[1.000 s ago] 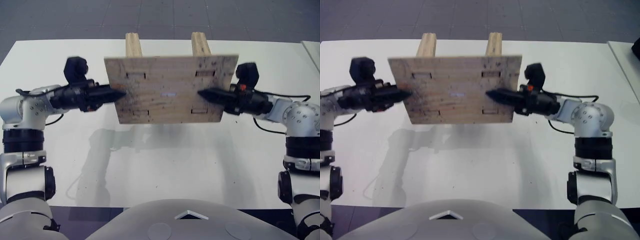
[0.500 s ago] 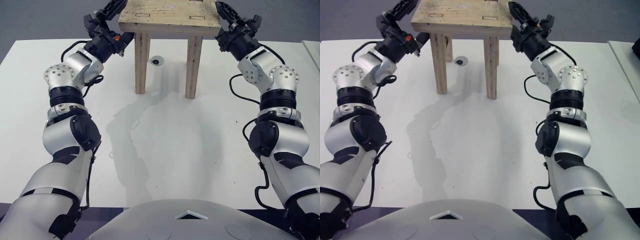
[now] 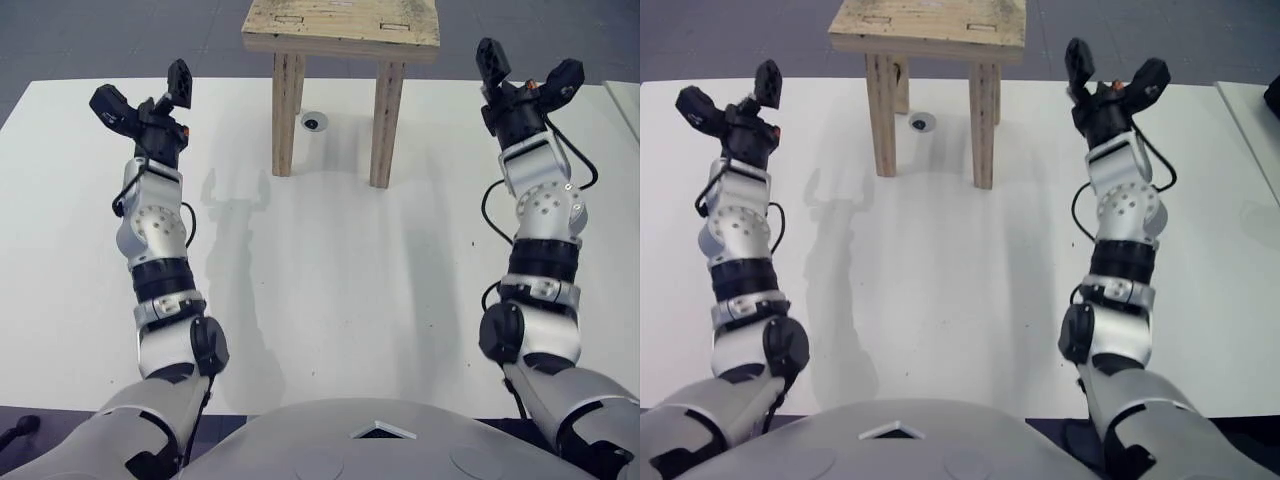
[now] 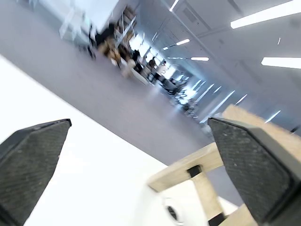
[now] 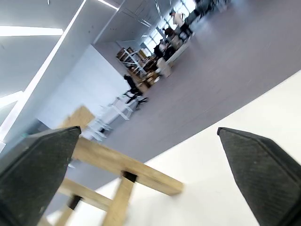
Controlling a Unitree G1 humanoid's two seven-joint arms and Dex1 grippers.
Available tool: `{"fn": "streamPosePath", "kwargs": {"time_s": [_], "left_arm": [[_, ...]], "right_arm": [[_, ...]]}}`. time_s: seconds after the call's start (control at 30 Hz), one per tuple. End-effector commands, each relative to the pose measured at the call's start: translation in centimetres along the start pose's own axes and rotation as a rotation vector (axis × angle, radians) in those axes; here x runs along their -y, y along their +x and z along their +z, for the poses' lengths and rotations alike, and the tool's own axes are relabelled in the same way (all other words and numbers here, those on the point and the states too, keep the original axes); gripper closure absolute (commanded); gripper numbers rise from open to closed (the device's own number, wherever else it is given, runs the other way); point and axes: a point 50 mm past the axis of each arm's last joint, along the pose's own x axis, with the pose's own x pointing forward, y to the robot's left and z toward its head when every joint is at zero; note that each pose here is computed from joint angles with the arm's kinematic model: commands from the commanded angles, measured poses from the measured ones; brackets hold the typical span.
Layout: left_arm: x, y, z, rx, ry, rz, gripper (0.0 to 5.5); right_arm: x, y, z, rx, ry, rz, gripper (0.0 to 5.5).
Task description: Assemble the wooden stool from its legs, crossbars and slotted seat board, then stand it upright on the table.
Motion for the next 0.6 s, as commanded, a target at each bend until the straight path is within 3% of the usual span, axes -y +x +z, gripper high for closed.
{"fn": "streamPosePath", "kwargs": {"time_s": [0.03, 0.23, 0.5, 0.6], "left_arm": [[4.5, -3.8, -0.8, 0.143, 0.426, -0.173, 0.10], [6.6, -6.9, -2.7, 0.136, 0.466, -0.236, 0.10], [6.8, -7.5, -3.6, 0.104, 0.465, -0.224, 0.10], [6.3, -7.7, -4.1, 0.091, 0.465, -0.199, 0.51]], "right_arm": [[-2.7, -4.4, -3.7, 0.000, -0.399, 0.050, 0.11], [-2.8, -7.2, -5.3, 0.026, -0.531, -0.014, 0.11], [-4.3, -8.5, -6.7, 0.004, -0.561, 0.036, 0.11], [-4.4, -8.8, -7.2, -0.008, -0.574, 0.049, 0.10]]}}
